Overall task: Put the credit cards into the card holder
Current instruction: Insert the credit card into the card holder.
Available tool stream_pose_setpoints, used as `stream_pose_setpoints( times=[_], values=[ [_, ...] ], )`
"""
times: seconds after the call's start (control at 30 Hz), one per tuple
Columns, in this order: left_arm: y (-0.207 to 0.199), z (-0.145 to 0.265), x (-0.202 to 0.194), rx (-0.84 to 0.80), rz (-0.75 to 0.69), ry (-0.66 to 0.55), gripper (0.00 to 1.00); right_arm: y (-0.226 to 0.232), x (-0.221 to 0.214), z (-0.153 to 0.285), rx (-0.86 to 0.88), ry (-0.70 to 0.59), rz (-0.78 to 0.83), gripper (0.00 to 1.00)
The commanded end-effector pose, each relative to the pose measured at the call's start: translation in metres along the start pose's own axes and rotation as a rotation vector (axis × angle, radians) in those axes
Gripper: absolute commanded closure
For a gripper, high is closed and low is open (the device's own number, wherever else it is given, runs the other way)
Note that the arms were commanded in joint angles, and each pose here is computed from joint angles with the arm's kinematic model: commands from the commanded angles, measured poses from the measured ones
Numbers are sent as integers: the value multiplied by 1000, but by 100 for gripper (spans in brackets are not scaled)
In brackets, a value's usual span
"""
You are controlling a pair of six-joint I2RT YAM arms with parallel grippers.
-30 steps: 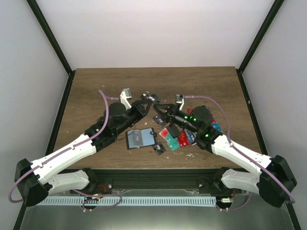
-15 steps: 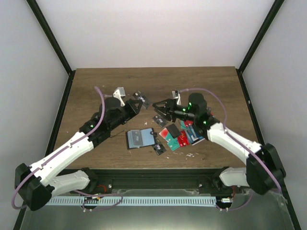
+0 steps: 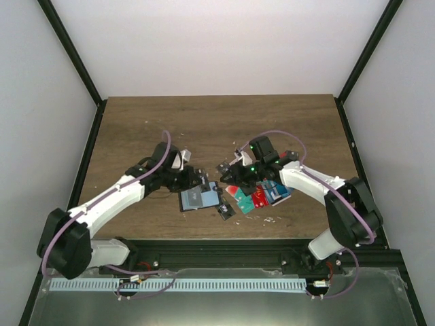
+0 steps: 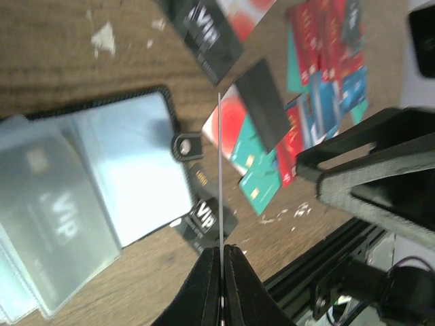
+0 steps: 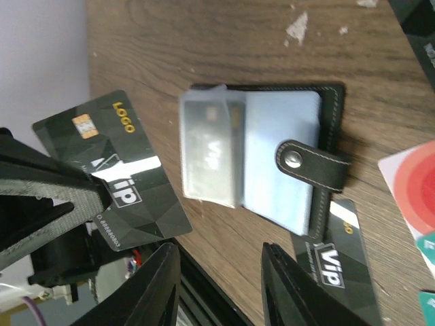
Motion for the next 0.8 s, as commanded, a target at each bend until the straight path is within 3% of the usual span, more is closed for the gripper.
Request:
stream_pose_setpoints(
  times=[0.0,0.33,0.77],
  values=[
    [10,-11,-19,-25,-5,122,96,-14,-4,-1,-52,28,63,65],
    [37,-27,-32,24,39,227,96,-37,-5,-17,-93,65,47,66],
    [59,-36,-24,81,48,223,96,-50,4,-37,-112,112,23,67]
  ],
)
Point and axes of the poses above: each gripper's point midway between its finger pads, its own z axis back along the fingers, its own y axis along the line the jaws close on, x = y × z, the point moved 4 cm from there along z, back along the fingers, and after that the axes turned 14 degrees about -z, right-handed, at the moved point
